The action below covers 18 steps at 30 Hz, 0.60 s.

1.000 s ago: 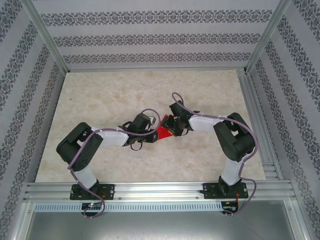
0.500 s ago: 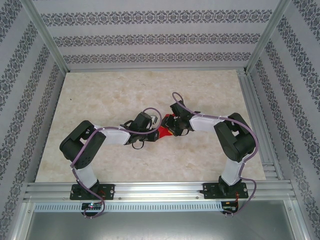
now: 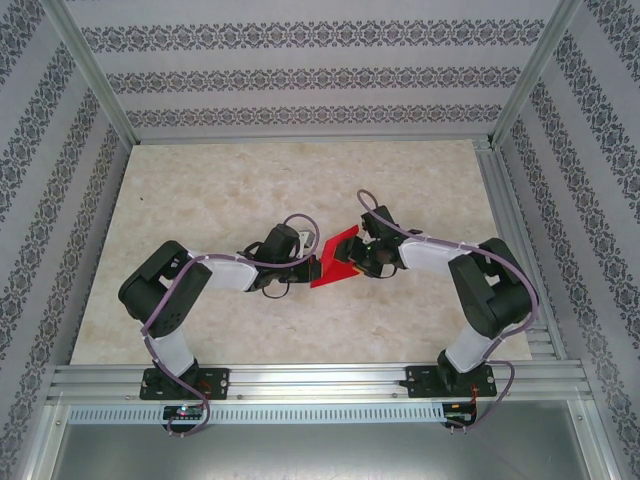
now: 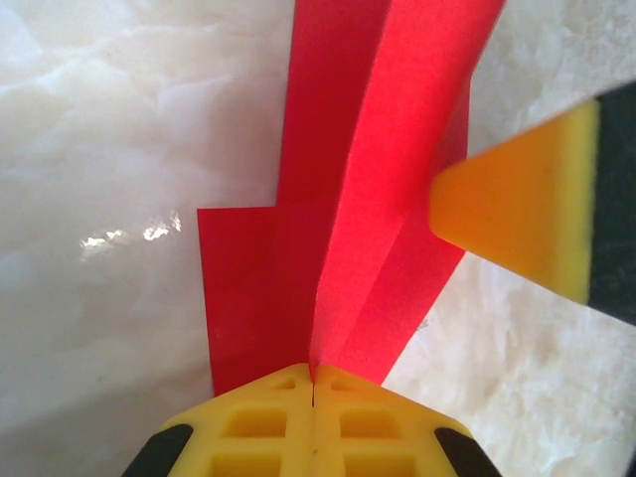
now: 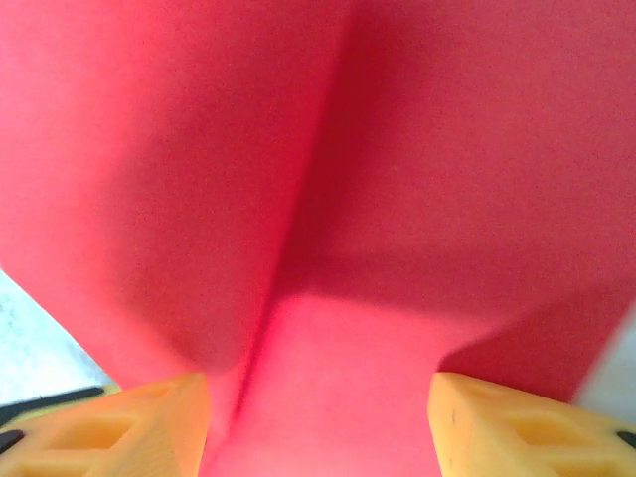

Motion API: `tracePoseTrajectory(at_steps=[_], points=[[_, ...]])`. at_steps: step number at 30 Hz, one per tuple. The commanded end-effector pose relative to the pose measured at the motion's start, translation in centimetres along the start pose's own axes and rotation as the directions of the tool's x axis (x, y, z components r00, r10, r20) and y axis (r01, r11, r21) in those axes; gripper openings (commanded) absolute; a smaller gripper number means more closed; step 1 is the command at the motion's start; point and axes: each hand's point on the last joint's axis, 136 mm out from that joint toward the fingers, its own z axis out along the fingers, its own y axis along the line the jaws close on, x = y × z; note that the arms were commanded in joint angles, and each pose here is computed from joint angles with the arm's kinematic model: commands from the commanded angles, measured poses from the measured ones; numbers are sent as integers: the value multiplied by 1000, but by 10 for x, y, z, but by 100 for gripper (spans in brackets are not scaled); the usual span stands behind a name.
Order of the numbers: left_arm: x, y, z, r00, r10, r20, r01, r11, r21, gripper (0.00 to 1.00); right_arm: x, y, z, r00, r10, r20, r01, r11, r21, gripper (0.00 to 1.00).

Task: Fold a paper plane with a square sheet of paper (pick it up from the middle)
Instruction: Fourth fold the wing at the center of the table.

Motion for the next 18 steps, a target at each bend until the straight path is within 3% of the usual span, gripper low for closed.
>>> tracePoseTrajectory(at_steps=[1, 18], points=[[3, 2, 4, 997, -79, -13, 79, 996, 32, 3, 4, 9, -9, 998, -64, 4, 65, 996, -58, 61], [2, -8, 5, 992, -122, -26, 124, 988, 96, 4, 3, 34, 12, 989, -141, -38, 136, 984, -115, 51]])
